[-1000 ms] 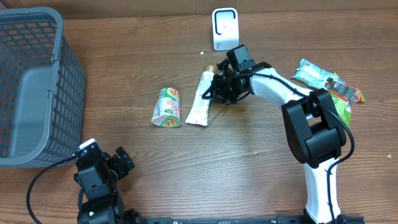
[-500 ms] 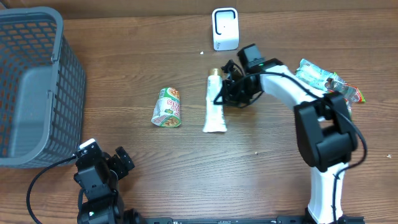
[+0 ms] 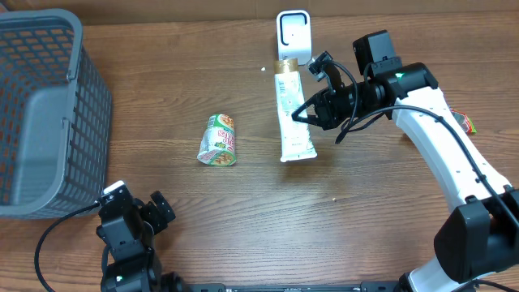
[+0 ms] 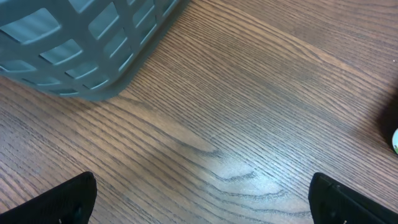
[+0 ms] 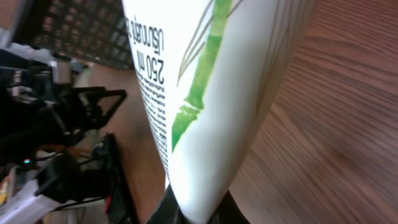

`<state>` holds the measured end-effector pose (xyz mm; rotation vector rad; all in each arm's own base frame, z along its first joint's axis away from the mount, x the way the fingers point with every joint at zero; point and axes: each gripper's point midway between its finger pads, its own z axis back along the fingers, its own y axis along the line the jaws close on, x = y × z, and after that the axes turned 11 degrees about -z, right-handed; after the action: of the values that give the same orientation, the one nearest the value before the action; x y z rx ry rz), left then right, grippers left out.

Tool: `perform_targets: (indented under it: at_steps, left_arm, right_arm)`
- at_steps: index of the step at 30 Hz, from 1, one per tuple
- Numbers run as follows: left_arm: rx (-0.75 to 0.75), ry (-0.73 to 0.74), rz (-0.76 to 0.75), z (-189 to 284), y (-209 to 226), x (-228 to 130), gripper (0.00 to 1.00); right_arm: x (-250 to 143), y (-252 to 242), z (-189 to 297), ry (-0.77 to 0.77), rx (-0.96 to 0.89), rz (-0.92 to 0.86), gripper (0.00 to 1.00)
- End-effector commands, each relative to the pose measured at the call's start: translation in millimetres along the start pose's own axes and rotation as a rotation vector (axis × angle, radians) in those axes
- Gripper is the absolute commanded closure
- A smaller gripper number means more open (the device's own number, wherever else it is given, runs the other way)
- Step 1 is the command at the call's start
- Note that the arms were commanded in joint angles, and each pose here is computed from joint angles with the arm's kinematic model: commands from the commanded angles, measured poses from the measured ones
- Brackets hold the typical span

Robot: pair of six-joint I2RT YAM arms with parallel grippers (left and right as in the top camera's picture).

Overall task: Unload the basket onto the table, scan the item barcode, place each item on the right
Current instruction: 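Lift the white tube and carry it right toward the scanner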

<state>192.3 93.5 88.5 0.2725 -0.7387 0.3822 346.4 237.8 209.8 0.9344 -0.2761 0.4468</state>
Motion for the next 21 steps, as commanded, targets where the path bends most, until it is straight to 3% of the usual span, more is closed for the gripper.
perform_targets:
  at_steps: [1,13,21]
  left_arm:
    - [-0.010,-0.027,0.008,4,-2,9,0.00]
    - [-0.010,-0.027,0.008,4,-2,9,0.00]
    - [-0.010,-0.027,0.008,4,-2,9,0.00]
  right_arm:
    - [6,48,18,-0.041,0.181,0.074,0.96]
    - [8,34,58,-0.093,0.245,-0.114,0.96]
    - [-7,24,60,-0.070,0.193,-0.005,0.96]
